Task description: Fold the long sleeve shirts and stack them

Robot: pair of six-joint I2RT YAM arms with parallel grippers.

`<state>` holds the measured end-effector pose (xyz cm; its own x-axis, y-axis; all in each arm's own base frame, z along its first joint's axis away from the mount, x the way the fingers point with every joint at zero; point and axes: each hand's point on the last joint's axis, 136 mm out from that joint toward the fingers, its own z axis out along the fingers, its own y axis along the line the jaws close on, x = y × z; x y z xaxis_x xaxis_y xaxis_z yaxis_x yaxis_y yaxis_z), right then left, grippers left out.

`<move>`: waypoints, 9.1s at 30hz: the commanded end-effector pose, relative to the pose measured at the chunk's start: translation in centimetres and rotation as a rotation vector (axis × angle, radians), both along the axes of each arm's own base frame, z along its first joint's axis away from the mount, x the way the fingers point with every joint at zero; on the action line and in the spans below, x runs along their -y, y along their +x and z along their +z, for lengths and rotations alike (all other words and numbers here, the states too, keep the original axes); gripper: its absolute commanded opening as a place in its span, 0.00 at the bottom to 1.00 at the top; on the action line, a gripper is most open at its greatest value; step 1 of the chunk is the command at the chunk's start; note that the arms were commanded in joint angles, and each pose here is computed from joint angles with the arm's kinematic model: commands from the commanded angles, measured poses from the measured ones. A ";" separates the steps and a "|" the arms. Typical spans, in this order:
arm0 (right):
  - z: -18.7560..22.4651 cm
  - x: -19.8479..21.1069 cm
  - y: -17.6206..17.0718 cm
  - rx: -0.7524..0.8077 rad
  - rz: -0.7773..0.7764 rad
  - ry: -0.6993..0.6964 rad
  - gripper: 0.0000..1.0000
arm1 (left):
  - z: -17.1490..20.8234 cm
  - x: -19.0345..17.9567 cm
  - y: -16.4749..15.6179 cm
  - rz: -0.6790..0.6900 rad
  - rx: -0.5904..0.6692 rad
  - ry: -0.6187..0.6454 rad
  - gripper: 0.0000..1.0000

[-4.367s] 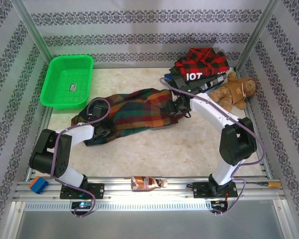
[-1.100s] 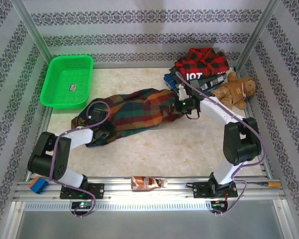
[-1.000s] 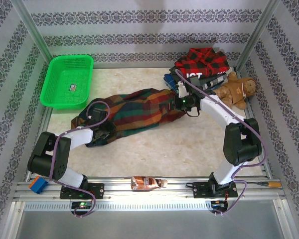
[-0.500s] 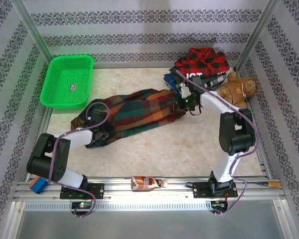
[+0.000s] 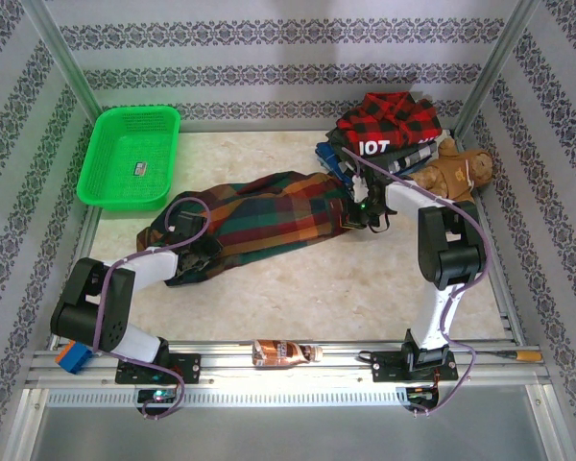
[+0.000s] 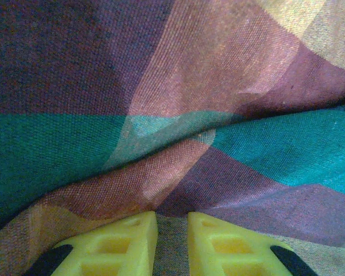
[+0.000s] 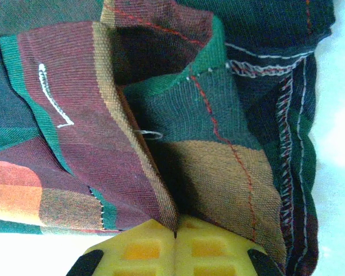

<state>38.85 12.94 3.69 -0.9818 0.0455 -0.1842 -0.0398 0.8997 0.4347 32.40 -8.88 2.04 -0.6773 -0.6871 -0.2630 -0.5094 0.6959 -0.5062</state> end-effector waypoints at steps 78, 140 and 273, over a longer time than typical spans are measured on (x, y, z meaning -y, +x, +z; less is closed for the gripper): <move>4.1 -6.6 3.2 -0.018 0.022 0.052 0.65 | 9.1 15.7 12.1 -1.010 0.046 0.127 0.70; 2.2 3.0 4.0 0.097 -0.298 -0.069 0.56 | 22.2 15.0 18.0 -0.670 0.647 0.652 0.08; -3.1 -5.4 -9.5 -0.173 0.199 -0.228 0.60 | -1.9 19.2 17.3 -0.396 -0.191 0.014 0.61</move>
